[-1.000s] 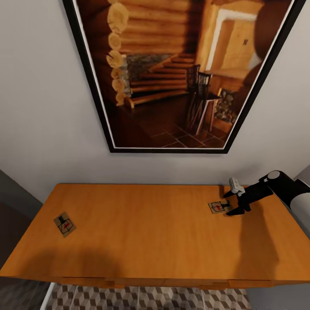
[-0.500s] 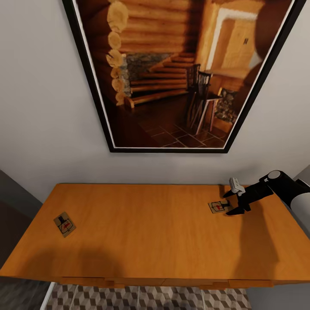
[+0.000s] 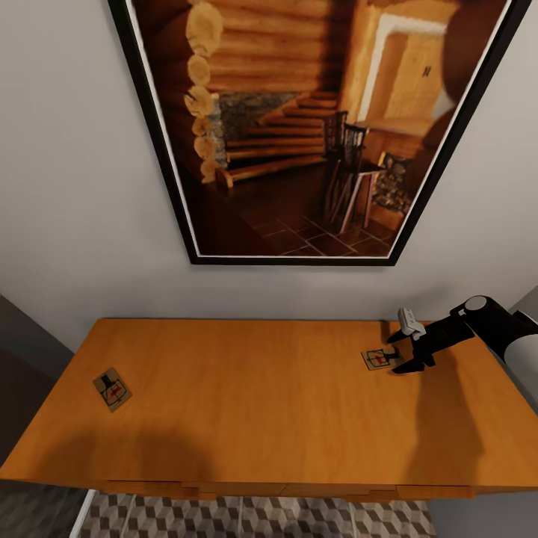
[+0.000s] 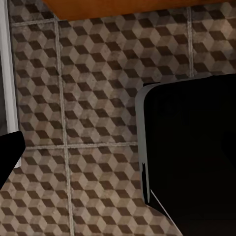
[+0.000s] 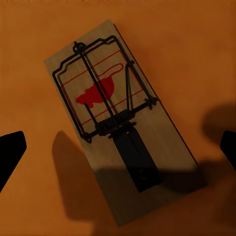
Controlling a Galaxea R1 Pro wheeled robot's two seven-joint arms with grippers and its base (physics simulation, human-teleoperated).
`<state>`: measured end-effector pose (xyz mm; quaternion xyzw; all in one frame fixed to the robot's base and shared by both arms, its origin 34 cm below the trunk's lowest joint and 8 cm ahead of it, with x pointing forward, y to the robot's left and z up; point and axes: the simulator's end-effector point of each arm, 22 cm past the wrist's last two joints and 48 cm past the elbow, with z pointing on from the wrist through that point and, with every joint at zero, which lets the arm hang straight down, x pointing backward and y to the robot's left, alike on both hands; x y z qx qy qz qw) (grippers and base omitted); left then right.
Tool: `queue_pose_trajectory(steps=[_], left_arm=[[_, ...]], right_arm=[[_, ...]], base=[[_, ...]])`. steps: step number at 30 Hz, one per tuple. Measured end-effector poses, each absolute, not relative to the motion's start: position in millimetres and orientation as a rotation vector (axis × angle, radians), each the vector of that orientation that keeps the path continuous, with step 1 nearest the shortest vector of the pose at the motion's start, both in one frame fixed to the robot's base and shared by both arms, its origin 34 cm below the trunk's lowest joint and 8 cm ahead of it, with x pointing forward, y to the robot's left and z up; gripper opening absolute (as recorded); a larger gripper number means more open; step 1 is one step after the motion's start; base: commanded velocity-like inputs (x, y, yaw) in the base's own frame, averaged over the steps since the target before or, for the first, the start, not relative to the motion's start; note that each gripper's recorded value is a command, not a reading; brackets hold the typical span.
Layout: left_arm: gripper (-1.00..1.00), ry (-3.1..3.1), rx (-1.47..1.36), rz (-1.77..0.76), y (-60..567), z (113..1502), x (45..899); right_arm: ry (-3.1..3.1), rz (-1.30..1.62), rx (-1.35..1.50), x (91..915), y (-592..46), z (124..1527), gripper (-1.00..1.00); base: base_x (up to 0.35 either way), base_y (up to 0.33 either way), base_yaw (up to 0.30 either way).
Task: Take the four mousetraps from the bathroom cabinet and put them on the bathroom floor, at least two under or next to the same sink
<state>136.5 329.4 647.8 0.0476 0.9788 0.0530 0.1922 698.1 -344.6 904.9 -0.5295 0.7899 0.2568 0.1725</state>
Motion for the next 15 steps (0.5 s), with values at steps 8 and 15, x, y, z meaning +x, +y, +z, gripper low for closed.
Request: queue_pose_trajectory(steps=[8, 15], left_arm=[[1.0, 2.748, 0.133, 0.149, 329.4, 647.8, 136.4], [1.0, 2.748, 0.133, 0.149, 329.4, 647.8, 136.3]], right_arm=[[2.241, 0.729, -1.5, 698.1, -344.6, 904.9, 1.0], [2.241, 0.729, -1.5, 698.1, -344.6, 904.9, 1.0]], base=[[0.0, 0.0, 0.0], [0.0, 0.0, 0.0]])
